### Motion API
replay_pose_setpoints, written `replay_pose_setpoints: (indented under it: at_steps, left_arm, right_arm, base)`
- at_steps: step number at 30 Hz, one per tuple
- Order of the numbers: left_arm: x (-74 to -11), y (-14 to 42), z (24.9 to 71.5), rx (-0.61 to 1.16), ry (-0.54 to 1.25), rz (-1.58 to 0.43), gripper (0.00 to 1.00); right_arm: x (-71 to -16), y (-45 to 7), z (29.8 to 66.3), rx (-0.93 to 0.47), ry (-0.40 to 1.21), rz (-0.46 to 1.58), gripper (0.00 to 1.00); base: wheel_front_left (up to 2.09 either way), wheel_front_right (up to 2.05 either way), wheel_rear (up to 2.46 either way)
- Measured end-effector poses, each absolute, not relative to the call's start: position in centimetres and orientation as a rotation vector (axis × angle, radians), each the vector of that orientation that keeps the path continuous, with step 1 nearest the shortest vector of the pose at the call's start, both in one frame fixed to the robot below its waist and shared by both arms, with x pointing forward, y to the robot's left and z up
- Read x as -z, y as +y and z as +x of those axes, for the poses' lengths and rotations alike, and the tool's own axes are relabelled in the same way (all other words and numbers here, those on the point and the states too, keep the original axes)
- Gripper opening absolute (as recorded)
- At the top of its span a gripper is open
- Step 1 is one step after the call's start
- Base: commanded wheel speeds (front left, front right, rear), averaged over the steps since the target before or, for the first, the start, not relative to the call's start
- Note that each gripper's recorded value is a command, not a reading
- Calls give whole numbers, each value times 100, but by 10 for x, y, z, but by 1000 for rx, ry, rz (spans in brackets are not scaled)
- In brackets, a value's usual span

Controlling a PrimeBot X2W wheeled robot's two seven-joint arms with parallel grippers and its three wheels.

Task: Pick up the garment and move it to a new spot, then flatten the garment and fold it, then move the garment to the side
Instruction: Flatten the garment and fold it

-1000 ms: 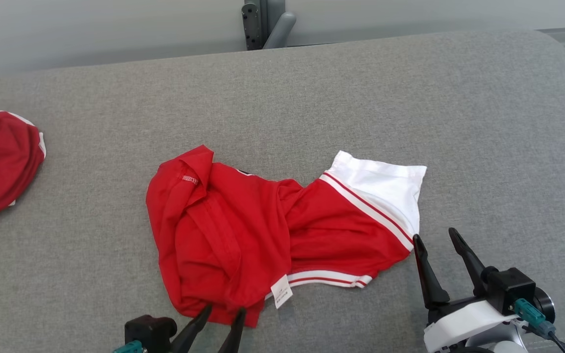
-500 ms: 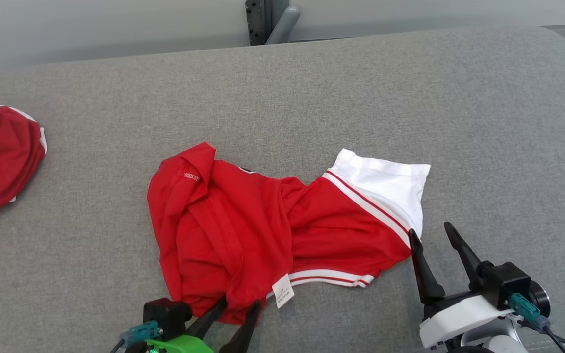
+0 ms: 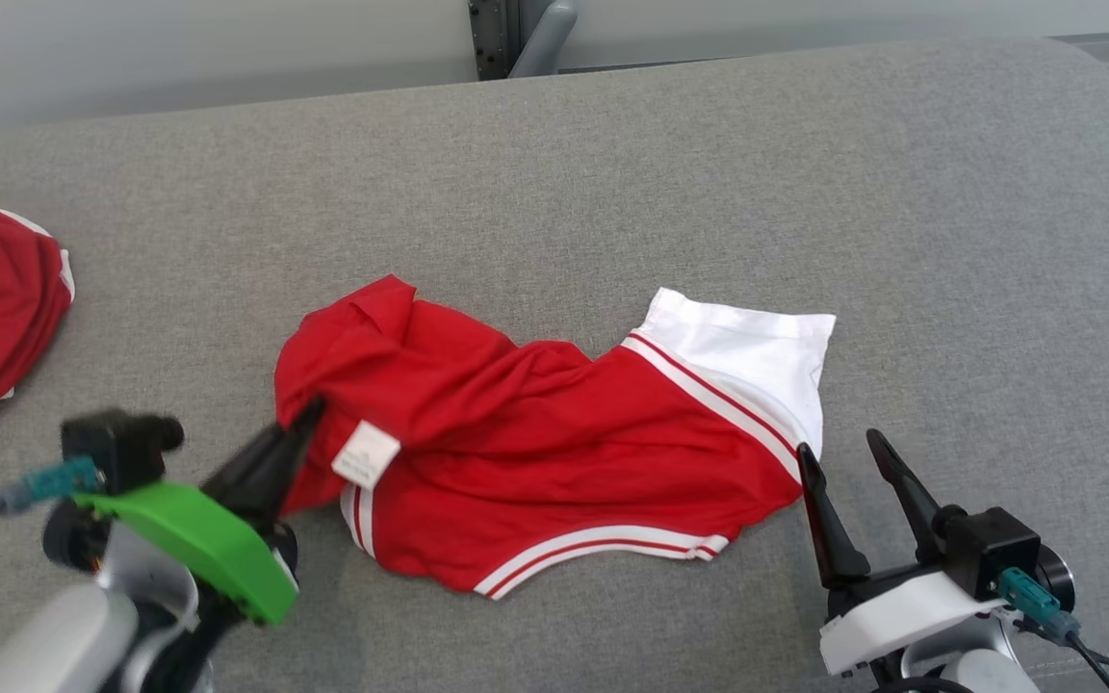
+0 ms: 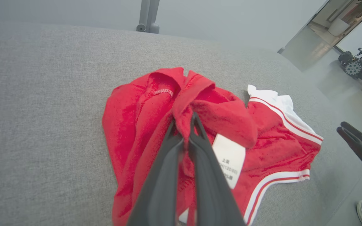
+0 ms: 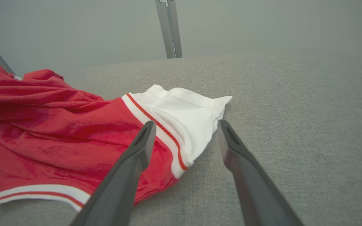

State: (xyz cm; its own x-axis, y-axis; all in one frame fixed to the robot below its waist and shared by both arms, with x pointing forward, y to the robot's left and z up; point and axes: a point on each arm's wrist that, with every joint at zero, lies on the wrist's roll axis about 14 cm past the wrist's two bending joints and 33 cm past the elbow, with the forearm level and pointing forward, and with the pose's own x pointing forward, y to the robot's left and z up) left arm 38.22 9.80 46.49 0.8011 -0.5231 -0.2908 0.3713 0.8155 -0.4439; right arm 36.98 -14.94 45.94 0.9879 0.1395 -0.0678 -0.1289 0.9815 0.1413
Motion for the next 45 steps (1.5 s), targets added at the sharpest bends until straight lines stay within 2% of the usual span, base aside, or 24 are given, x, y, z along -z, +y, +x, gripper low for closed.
replay_pose_setpoints:
  at_steps: [3, 8, 12, 16, 19, 22, 27, 32, 36, 44, 45]
  left_arm:
    - [-499, 106, 419, 529, 352, -310, 0]
    - [-536, 109, 479, 557, 347, -229, 0]
    - [-570, 106, 528, 547, 294, -174, 0]
    - [-606, 87, 558, 588, 195, -124, 0]
    - [-623, 73, 562, 629, 134, -119, 0]
    - [-620, 79, 544, 654, 114, -39, 0]
    - [-543, 134, 491, 520, 286, 11, 0]
    - [-470, 165, 407, 380, 444, -185, 0]
    - [-422, 164, 342, 289, 558, -339, 0]
    - [-384, 186, 315, 57, 536, -469, 0]
    - [-382, 187, 314, 48, 528, -472, 5]
  right_arm:
    - [-462, -147, 376, -142, 68, 137, 100]
    - [-470, -142, 388, -160, 41, 141, 100]
    - [-473, -156, 391, -118, 30, 150, 100]
    - [-465, -171, 384, -68, 53, 157, 100]
    - [-456, -179, 374, -35, 84, 166, 100]
    - [-453, -188, 364, -6, 96, 166, 100]
    - [-457, -189, 361, -2, 84, 168, 100]
    - [-456, -176, 367, -46, 83, 154, 100]
    - [-453, -161, 374, -97, 92, 144, 100]
    - [-450, -123, 389, -218, 98, 122, 100]
    - [-450, -120, 391, -227, 98, 123, 100]
  base:
    - [0, 0, 0]
    - [0, 0, 0]
    - [0, 0, 0]
    - [0, 0, 0]
    - [0, 0, 0]
    - [0, 0, 0]
    - [0, 0, 0]
    - [0, 0, 0]
    - [0, 0, 0]
    - [0, 0, 0]
    - [0, 0, 0]
